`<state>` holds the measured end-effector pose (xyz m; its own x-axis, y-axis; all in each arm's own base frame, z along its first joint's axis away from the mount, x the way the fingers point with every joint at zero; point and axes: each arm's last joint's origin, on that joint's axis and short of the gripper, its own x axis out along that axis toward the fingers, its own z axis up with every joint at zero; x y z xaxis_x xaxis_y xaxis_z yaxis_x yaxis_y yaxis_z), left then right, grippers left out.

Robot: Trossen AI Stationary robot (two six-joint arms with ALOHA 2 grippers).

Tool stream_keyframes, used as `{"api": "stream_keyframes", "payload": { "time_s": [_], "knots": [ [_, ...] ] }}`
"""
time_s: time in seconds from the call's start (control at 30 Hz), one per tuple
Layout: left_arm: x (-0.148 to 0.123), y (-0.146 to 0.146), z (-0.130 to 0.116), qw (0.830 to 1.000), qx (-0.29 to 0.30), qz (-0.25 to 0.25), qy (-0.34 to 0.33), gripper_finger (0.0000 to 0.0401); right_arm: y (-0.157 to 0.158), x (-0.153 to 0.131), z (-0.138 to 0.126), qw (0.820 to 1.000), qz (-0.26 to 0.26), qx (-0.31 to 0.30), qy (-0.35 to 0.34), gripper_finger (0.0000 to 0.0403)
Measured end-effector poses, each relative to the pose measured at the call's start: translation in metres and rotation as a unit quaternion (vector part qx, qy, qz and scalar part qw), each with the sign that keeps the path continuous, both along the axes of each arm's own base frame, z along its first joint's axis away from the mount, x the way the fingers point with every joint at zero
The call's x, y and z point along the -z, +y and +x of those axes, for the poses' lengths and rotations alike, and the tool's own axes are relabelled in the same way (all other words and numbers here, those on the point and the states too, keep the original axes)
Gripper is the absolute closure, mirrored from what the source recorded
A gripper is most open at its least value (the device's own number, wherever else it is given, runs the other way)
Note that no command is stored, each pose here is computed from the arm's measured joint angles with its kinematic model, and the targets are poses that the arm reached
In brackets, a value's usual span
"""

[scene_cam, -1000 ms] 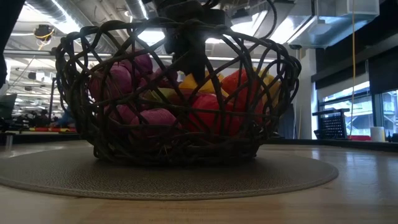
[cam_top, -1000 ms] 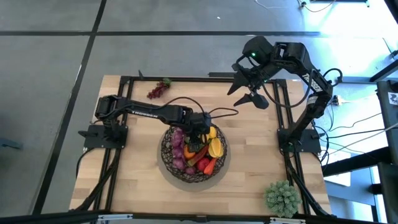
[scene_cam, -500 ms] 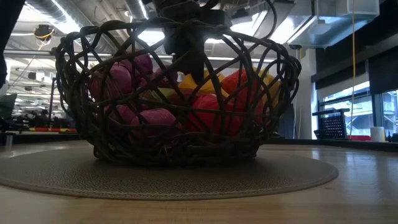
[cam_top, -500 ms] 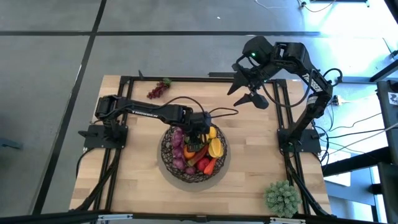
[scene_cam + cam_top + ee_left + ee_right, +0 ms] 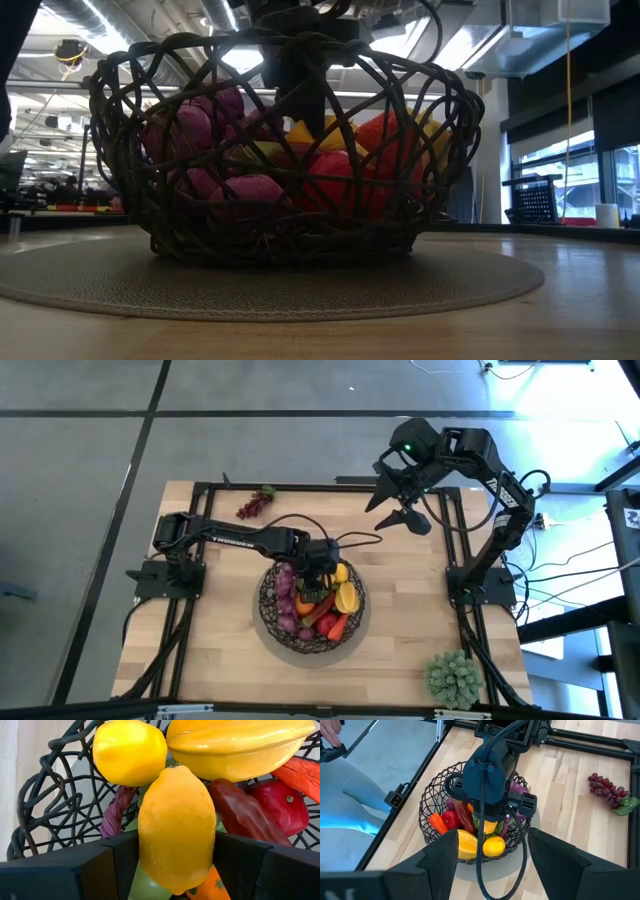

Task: Build produce basket
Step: Put the lemon into the mesh basket

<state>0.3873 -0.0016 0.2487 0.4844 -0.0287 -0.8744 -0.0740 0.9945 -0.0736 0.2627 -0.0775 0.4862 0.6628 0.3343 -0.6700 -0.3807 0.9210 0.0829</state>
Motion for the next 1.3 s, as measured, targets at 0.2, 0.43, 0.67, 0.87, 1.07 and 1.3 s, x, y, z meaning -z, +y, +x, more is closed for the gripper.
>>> {"api": "stream_keyframes", "payload": {
  "time_s": [0.2,0.43,0.67,0.87,1.07,1.3],
  "knots": [
    [0.000,0.000,0.000,1.000,-0.012,-0.006,0.000,0.0194,-0.001,-0.001,0.002,1.000,-0.004,0.000,-0.011,0.0166],
    [-0.001,0.001,0.001,1.000,-0.014,-0.007,-0.006,0.0193,-0.001,-0.003,0.003,1.000,-0.008,0.000,-0.022,0.0166],
    [-0.001,0.001,0.001,1.000,-0.013,-0.006,-0.006,0.0187,-0.001,-0.003,0.004,1.000,-0.009,0.000,-0.025,0.0166],
    [-0.002,0.001,0.002,1.000,-0.010,-0.005,-0.012,0.0157,-0.001,-0.003,0.004,1.000,-0.009,0.000,-0.025,0.0166],
    [-0.002,0.002,0.002,1.000,-0.017,0.010,-0.012,0.0130,-0.001,-0.003,0.004,1.000,-0.009,0.000,-0.025,0.0166],
    [-0.024,0.005,-0.004,0.999,-0.016,0.013,-0.036,0.0132,-0.001,-0.003,0.004,1.000,-0.009,0.000,-0.024,0.0166]
  ]
}}
